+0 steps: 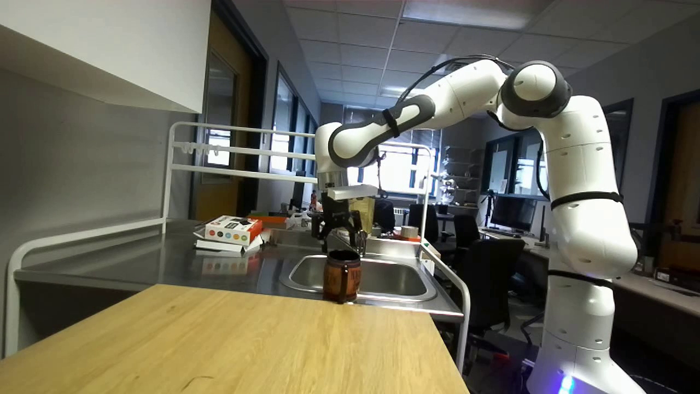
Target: Put the mug in the sink
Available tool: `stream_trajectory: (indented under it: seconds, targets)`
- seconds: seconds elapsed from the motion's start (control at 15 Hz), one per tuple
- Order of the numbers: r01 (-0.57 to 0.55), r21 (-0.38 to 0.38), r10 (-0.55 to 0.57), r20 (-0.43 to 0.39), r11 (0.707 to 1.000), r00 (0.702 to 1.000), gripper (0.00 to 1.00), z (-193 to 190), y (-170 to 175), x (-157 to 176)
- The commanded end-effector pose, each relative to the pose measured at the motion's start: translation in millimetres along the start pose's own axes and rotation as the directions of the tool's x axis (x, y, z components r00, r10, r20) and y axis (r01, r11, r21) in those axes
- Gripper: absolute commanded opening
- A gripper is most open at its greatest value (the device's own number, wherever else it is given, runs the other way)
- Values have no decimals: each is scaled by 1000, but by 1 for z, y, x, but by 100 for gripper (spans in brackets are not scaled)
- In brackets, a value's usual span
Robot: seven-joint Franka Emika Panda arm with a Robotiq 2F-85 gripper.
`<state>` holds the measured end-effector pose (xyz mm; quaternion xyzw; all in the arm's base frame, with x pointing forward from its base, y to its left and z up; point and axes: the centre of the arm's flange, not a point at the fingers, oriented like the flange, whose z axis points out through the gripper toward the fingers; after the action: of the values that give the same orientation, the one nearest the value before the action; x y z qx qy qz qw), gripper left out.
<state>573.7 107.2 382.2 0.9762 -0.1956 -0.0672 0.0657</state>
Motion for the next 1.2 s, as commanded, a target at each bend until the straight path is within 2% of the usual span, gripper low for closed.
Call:
stream_trajectory:
  seconds: [0.0,0.53,0.73,1.13]
  targets:
    - [-41,5,41,42,999,998,100,-19,-7,-11]
    - [-6,34,9,-68,999,998,100,-79,-21,-74]
    - [-24,36,25,-53,999,998,100,-73,-11,-75]
    - [-85,12,84,52,996,995,100,-28,17,-60]
